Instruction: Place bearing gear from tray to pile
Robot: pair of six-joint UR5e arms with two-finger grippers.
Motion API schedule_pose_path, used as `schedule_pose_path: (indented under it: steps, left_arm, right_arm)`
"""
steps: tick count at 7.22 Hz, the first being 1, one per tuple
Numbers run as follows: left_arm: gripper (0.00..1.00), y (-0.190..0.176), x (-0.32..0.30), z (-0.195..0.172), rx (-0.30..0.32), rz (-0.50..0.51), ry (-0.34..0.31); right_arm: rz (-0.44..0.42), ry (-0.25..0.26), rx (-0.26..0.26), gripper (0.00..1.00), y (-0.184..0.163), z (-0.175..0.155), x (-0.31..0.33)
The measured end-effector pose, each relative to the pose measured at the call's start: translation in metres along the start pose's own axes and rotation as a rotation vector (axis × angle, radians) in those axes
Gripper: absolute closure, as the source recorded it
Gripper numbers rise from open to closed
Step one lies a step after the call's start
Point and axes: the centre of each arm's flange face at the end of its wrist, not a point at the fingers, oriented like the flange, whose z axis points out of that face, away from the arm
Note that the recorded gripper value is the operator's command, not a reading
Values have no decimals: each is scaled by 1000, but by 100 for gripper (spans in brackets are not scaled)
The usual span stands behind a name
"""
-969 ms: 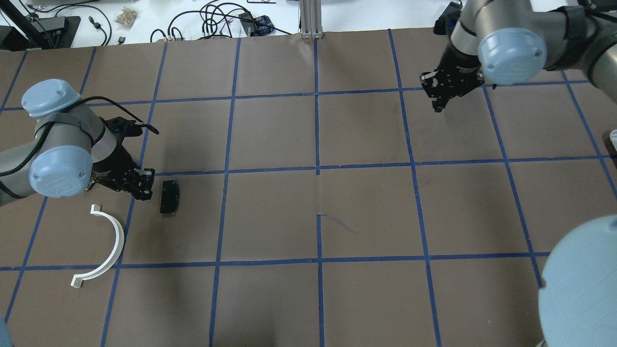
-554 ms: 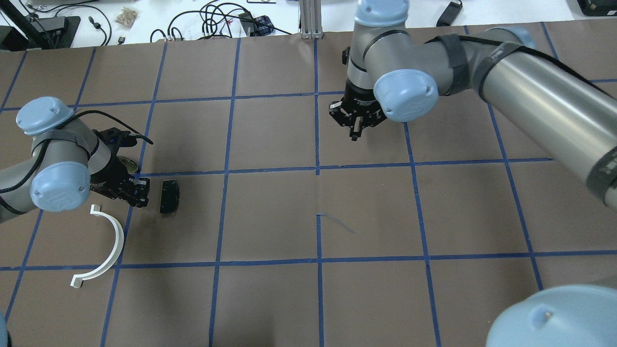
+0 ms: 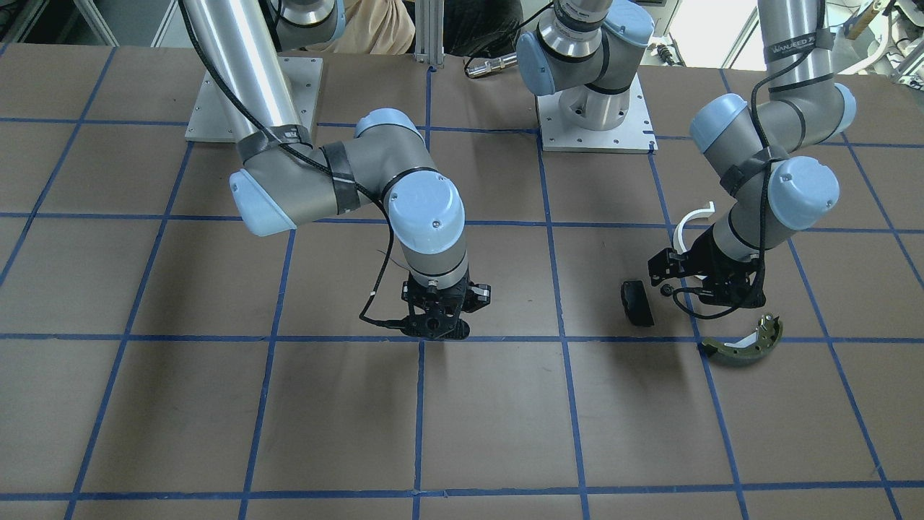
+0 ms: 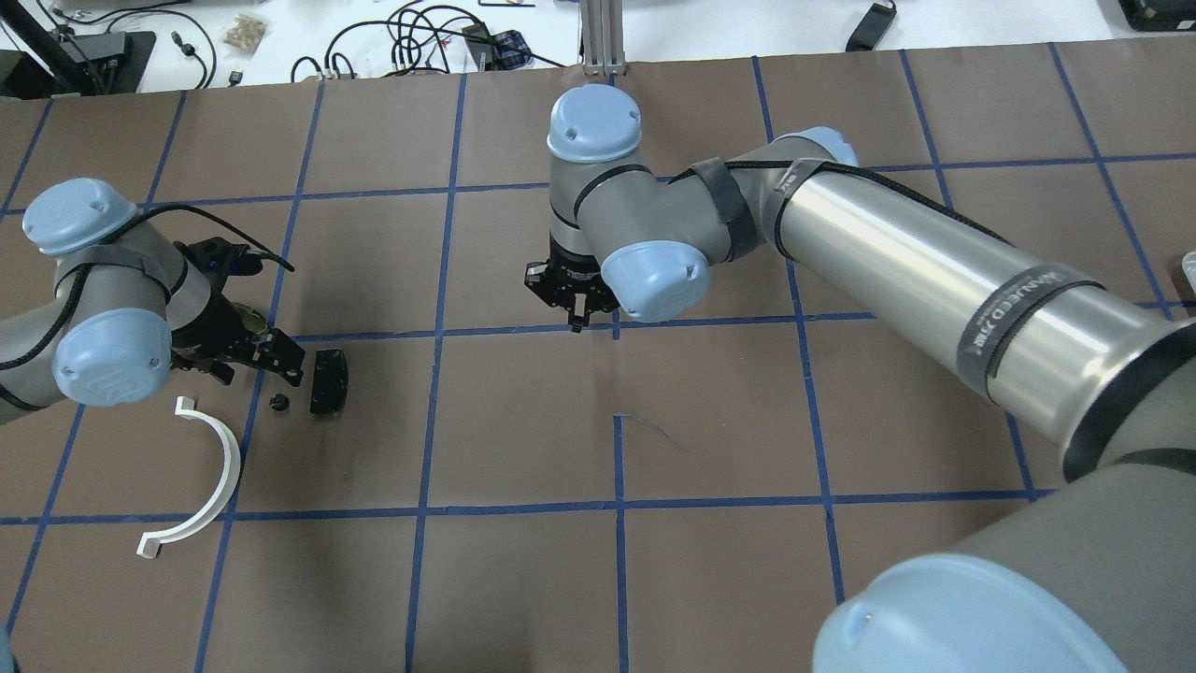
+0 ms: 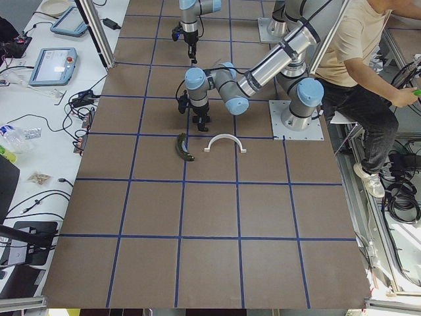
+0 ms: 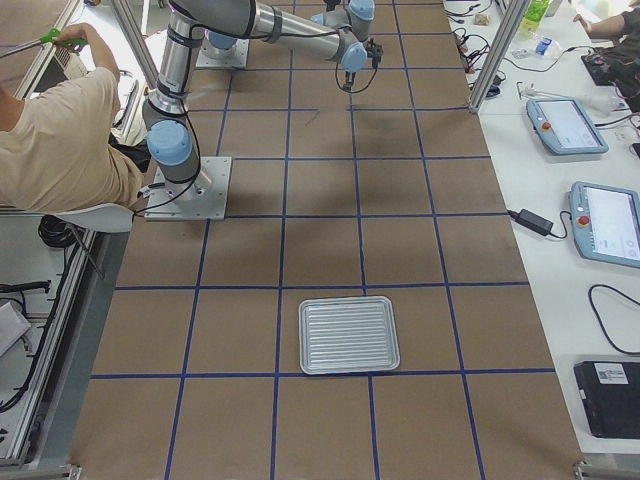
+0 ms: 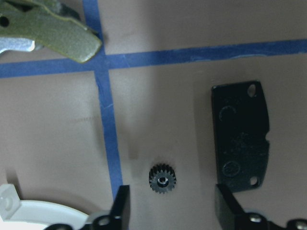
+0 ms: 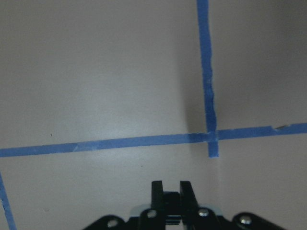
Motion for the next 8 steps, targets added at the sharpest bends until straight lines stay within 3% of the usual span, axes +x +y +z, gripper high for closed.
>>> schedule_pose_path:
  steps: [1,2,3,4,6,8]
  left_arm:
    - [0,-7,16,-27,26,9,-18]
    - [0,-14,40,-62,40,8,-29]
    - [0,-18,69,-106,45,-1,-24]
    - [0,-19,101,-152,45,-20,-3]
    - [0,-19,159,-226,61,-51,14]
    - [0,-2,209,-263,93,-7,10]
  right_arm:
    - [5,3,-6,82,2,15,-4]
    - [8,6,-12,57,4,23,-5]
    - [10,9,-17,10,6,27,-4]
    - [10,9,-16,0,7,27,-4]
    - [6,-5,7,0,4,20,-4]
    - [24,-25,48,0,-10,-7,9]
